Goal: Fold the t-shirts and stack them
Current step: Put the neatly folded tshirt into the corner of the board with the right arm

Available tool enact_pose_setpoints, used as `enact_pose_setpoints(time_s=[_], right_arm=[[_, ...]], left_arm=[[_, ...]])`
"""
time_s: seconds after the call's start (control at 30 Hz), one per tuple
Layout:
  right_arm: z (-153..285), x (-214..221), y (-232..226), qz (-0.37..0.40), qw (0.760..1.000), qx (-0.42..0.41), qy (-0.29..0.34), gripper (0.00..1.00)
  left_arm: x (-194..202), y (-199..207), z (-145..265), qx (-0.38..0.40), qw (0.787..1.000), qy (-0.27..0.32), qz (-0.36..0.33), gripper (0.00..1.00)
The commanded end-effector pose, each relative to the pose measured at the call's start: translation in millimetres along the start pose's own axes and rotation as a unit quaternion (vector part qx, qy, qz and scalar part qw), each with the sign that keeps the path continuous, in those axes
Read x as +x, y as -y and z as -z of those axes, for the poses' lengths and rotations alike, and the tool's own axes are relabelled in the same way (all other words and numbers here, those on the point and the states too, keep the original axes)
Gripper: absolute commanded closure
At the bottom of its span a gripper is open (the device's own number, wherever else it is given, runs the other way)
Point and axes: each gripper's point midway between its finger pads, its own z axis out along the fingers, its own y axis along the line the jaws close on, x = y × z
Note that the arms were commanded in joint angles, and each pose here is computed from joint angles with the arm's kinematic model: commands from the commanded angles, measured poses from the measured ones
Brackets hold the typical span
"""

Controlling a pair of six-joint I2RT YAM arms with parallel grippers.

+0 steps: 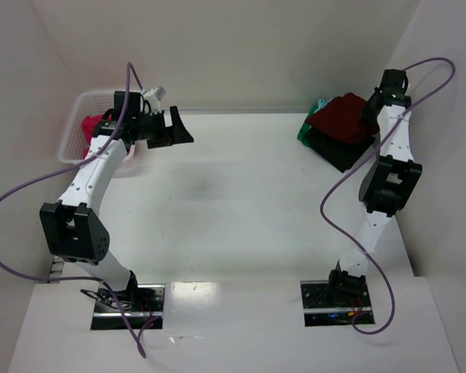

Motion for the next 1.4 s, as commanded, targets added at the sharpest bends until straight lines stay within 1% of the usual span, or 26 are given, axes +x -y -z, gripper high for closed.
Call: enact_pose_setpoints(time_s=[0.0, 0.03, 0.07, 0.1, 0.13, 0.17, 0.23, 0.27, 0.4, 0.57, 0.63, 0.7, 0.83, 0.9, 0.97, 1.0, 1.03, 1.1, 1.17, 1.2, 1.27, 1.37], right_arm=[[15, -32, 3, -0.001, 0.998, 0.006, 0.062, 0.70], [14, -32, 4, -0.002, 0.998, 0.008, 0.064, 0.53], [14, -33, 3, -0.002, 0.998, 0.007, 0.067, 0.39], [13, -34, 3, -0.002, 0.998, 0.006, 0.069, 0.28], [16, -37, 2, -0.003, 0.997, 0.004, 0.073, 0.21], [18, -39, 1, -0.001, 0.997, 0.003, 0.076, 0.17], [31, -49, -3, 0.001, 0.996, 0.000, 0.092, 0.04], [38, -53, -5, 0.001, 0.995, 0.000, 0.100, 0.01], [75, -62, -32, 0.021, 0.992, -0.028, 0.124, 0.00], [136, -65, -71, 0.039, 0.984, -0.064, 0.162, 0.00], [150, -64, -84, 0.042, 0.980, -0.081, 0.175, 0.00], [154, -61, -91, 0.038, 0.979, -0.097, 0.175, 0.00], [148, -37, -98, 0.037, 0.981, -0.130, 0.138, 0.00], [142, -16, -94, 0.033, 0.984, -0.133, 0.112, 0.00], [147, -1, -90, 0.022, 0.985, -0.137, 0.103, 0.00], [150, 8, -86, 0.023, 0.985, -0.135, 0.100, 0.00], [162, 9, -83, 0.023, 0.984, -0.136, 0.111, 0.00], [167, 29, -77, 0.027, 0.985, -0.129, 0.108, 0.00], [195, 30, -69, 0.015, 0.982, -0.139, 0.125, 0.00], [199, 38, -64, 0.012, 0.983, -0.138, 0.122, 0.00], [227, 38, -57, 0.000, 0.978, -0.151, 0.143, 0.00], [242, 49, -47, -0.015, 0.976, -0.157, 0.148, 0.00]], left_arm=[[-5, 2, 0, 0.012, 1.000, 0.006, -0.020, 0.01], [-5, 2, 0, 0.012, 1.000, 0.006, -0.020, 0.01], [-5, 2, 0, 0.012, 1.000, 0.006, -0.020, 0.01], [-5, 2, 0, 0.012, 1.000, 0.006, -0.020, 0.01], [-3, 1, 0, 0.012, 1.000, 0.004, -0.019, 0.01], [-2, 0, -1, 0.011, 1.000, 0.002, -0.018, 0.01], [0, 1, -1, 0.015, 1.000, -0.001, -0.017, 0.01], [2, 0, -2, 0.015, 1.000, -0.003, -0.015, 0.01], [0, 3, 1, 0.016, 1.000, 0.001, -0.018, 0.01], [-4, 6, 8, 0.013, 1.000, 0.012, -0.024, 0.01], [-6, 8, 11, 0.013, 0.999, 0.017, -0.028, 0.01], [-8, 10, 18, 0.010, 0.999, 0.025, -0.035, 0.01], [-21, 11, 37, -0.002, 0.998, 0.049, -0.044, 0.01], [-27, 16, 47, -0.006, 0.996, 0.064, -0.056, 0.01], [-30, 13, 57, -0.028, 0.995, 0.077, -0.064, 0.01], [-31, 12, 60, -0.036, 0.994, 0.082, -0.067, 0.01], [-32, 10, 64, -0.048, 0.993, 0.087, -0.067, 0.01], [-34, 4, 70, -0.071, 0.990, 0.099, -0.067, 0.01], [-31, 1, 77, -0.087, 0.988, 0.108, -0.068, 0.01], [-33, 0, 79, -0.092, 0.986, 0.116, -0.073, 0.01], [-34, -3, 83, -0.104, 0.983, 0.129, -0.078, 0.01], [-35, -8, 88, -0.120, 0.980, 0.136, -0.077, 0.01]])
